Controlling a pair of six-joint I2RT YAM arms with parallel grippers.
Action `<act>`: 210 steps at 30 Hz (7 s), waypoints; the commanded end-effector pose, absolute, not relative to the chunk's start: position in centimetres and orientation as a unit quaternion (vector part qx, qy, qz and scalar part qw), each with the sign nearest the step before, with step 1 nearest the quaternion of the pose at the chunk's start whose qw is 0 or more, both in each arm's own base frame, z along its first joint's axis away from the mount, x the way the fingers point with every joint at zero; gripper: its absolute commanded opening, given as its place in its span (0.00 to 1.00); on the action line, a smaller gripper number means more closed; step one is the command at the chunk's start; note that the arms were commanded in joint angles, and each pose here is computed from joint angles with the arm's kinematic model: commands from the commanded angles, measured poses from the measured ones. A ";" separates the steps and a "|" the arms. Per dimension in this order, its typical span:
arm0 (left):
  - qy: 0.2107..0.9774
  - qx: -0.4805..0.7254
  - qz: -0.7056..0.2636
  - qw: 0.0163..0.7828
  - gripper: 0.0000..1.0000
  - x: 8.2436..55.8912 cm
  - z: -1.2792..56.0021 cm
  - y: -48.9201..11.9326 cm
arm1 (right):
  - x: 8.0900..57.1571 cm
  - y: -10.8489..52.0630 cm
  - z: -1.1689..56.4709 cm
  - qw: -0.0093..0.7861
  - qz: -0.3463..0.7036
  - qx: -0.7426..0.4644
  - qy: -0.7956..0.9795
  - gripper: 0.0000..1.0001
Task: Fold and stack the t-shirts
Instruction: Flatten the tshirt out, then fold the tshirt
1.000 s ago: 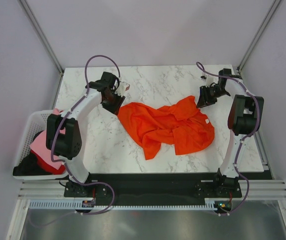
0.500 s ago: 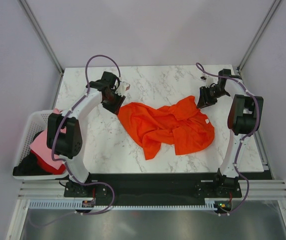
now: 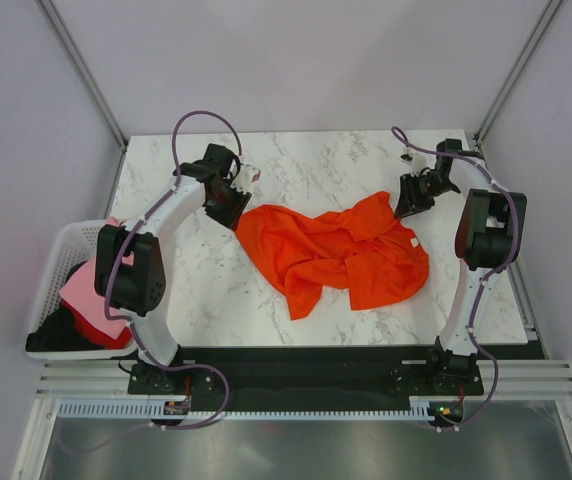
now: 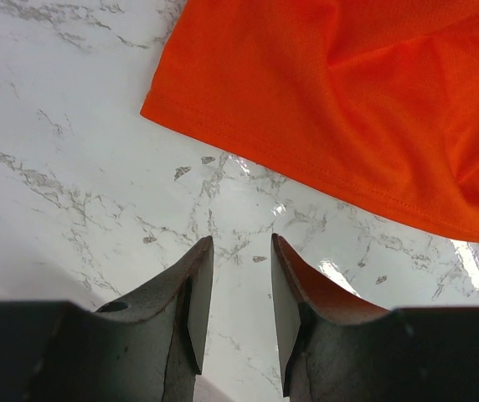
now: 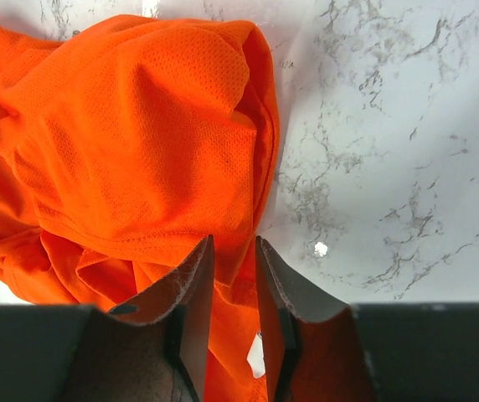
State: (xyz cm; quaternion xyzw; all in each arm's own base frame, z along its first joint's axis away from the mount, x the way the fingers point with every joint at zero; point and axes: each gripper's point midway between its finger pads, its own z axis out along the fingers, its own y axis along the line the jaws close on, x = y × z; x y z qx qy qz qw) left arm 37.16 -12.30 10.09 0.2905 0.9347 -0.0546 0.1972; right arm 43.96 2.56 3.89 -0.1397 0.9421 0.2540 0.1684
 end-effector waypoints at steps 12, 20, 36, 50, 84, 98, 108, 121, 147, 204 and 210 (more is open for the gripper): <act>0.934 0.281 -0.067 0.211 0.41 38.2 10.9 -13.3 | 42.9 3.1 4.0 0.154 0.270 -0.155 0.938 0.30; 0.935 0.280 -0.061 0.210 0.40 38.2 10.8 -13.1 | 43.0 3.5 5.3 0.165 0.277 -0.163 0.932 0.00; 0.946 0.255 -0.030 0.198 0.38 38.9 7.3 -10.9 | 46.0 6.2 16.9 0.297 0.295 -0.217 0.882 0.00; 0.958 0.217 -0.048 0.183 0.39 45.1 4.8 -10.1 | 45.5 6.4 16.7 0.294 0.289 -0.226 0.883 0.00; 0.944 0.232 -0.103 0.211 0.02 46.1 9.8 -11.6 | 48.8 4.7 21.5 0.362 0.224 -0.205 0.881 0.00; 0.830 0.260 -0.079 0.487 0.02 42.8 36.1 -9.7 | 46.7 3.3 44.6 0.605 0.113 -0.211 0.759 0.00; 0.792 0.268 -0.040 0.548 0.02 32.3 40.6 -7.3 | 31.3 4.1 51.7 0.679 0.048 -0.234 0.694 0.00; 0.653 0.272 0.024 0.707 0.02 22.1 53.8 -5.3 | 18.2 1.6 61.5 0.789 -0.084 -0.171 0.584 0.00; 0.864 0.317 -0.067 0.386 0.02 47.8 20.0 -9.7 | 53.3 1.4 26.7 0.513 0.047 -0.211 0.831 0.00; 0.891 0.293 -0.087 0.336 0.02 47.5 13.3 -9.7 | 46.4 0.4 17.5 0.411 -0.010 -0.169 0.896 0.00; 0.898 0.287 -0.085 0.323 0.02 45.4 11.9 -9.3 | 43.3 0.9 16.1 0.388 0.007 -0.168 0.906 0.00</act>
